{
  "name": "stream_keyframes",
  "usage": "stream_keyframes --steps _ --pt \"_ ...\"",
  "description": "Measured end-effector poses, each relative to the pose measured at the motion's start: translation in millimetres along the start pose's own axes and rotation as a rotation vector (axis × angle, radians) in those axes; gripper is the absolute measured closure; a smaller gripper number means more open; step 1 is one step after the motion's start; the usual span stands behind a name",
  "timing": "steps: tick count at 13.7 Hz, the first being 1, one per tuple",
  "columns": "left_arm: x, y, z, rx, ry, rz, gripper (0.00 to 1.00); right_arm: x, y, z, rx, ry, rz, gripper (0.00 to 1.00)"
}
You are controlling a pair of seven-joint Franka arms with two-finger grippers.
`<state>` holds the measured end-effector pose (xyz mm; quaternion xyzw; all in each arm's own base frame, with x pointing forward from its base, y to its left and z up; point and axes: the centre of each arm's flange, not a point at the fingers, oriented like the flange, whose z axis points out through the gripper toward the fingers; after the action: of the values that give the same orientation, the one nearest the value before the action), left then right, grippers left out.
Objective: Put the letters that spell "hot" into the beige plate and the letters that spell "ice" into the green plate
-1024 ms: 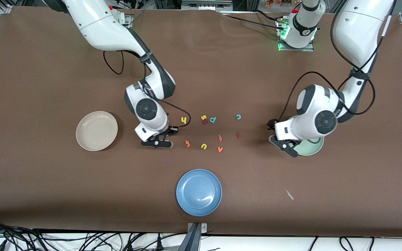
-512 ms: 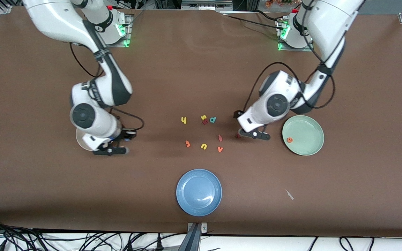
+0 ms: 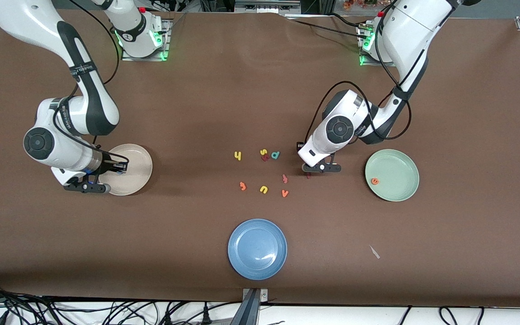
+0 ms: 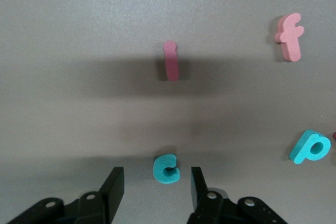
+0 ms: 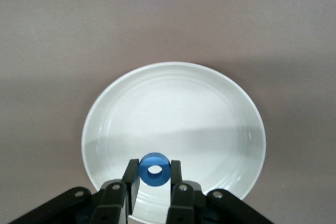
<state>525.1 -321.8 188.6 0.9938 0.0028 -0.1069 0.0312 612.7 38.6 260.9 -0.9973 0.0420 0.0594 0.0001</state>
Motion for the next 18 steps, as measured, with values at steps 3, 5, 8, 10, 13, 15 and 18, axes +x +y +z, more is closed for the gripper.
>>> stream_keyframes --steps 3,5,8,10,13,15,18 --pt "0 -1 9 -0.011 0.011 -0.005 0.43 -6 8 10 -0.001 -0.020 0.011 0.73" --pt "-2 -2 20 -0.017 0.013 -0.008 0.46 -7 8 13 -0.002 -0.023 0.013 0.73" --pt "-1 -3 18 -0.020 0.017 -0.012 0.67 -7 10 13 -0.002 -0.024 0.018 0.70" --pt "-1 -3 17 -0.020 0.019 -0.012 0.79 -6 12 12 -0.001 -0.020 0.021 0.52" --pt "2 -4 13 -0.017 0.015 -0.016 0.79 -5 10 7 0.001 -0.010 0.018 0.21" --pt "7 -12 -5 0.006 -0.009 -0.016 0.79 -5 7 6 0.003 -0.007 0.020 0.01" --pt "33 -58 -62 0.024 -0.028 0.070 0.79 -8 -36 -2 0.022 0.006 0.040 0.00"
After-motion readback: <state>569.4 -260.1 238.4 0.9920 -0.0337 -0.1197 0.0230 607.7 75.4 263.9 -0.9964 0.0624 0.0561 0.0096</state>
